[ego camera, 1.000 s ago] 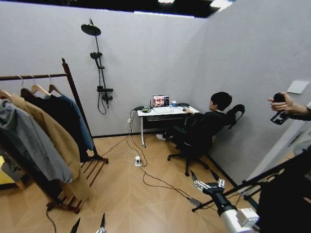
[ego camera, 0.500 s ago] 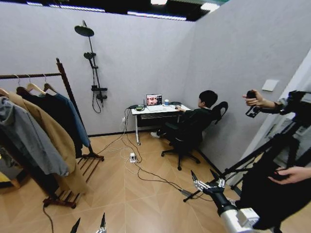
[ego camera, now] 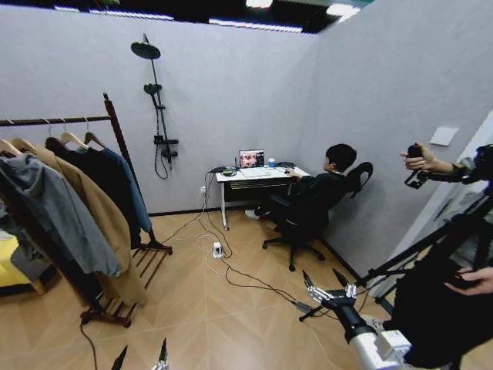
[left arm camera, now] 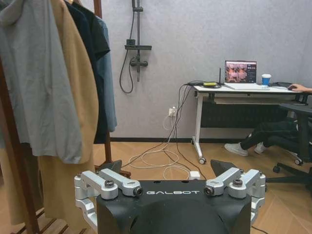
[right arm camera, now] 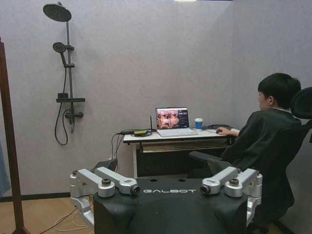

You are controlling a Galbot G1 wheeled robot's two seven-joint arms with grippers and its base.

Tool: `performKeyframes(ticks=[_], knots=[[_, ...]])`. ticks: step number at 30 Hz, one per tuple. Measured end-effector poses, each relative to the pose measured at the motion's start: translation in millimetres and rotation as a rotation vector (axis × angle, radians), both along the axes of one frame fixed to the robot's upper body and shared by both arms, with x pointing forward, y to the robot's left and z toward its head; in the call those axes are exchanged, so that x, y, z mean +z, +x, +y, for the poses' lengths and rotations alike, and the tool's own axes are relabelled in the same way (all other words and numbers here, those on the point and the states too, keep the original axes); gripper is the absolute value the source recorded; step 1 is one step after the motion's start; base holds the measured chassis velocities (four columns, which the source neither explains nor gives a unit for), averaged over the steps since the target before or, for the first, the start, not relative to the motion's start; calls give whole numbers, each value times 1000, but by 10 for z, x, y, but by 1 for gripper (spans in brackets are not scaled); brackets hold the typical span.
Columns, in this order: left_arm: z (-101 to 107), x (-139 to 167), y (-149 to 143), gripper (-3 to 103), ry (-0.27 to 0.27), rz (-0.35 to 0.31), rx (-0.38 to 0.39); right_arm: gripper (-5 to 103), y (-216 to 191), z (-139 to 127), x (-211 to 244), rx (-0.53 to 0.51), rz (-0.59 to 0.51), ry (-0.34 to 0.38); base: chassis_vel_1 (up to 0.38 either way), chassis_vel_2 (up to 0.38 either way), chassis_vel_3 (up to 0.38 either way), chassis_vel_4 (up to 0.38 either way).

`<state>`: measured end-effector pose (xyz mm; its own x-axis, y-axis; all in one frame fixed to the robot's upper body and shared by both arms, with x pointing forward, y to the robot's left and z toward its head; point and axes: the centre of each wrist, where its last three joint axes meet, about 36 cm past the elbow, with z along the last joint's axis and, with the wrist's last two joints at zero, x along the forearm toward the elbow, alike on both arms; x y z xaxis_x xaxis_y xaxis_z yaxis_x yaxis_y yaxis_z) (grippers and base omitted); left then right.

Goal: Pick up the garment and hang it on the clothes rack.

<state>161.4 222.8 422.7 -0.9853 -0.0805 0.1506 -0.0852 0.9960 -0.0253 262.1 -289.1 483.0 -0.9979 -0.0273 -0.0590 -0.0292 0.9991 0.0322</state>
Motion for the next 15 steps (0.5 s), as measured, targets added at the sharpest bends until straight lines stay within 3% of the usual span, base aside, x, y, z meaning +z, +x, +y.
performKeyframes(ticks=[7, 15], knots=[[1, 0, 0, 100, 0, 0, 0, 100, 1, 0, 1, 0, 0, 0, 36, 62, -12, -72], [-2, 0, 0, 100, -1, 0, -1, 100, 1, 0, 0, 0, 0, 0, -40, -28, 26, 36]])
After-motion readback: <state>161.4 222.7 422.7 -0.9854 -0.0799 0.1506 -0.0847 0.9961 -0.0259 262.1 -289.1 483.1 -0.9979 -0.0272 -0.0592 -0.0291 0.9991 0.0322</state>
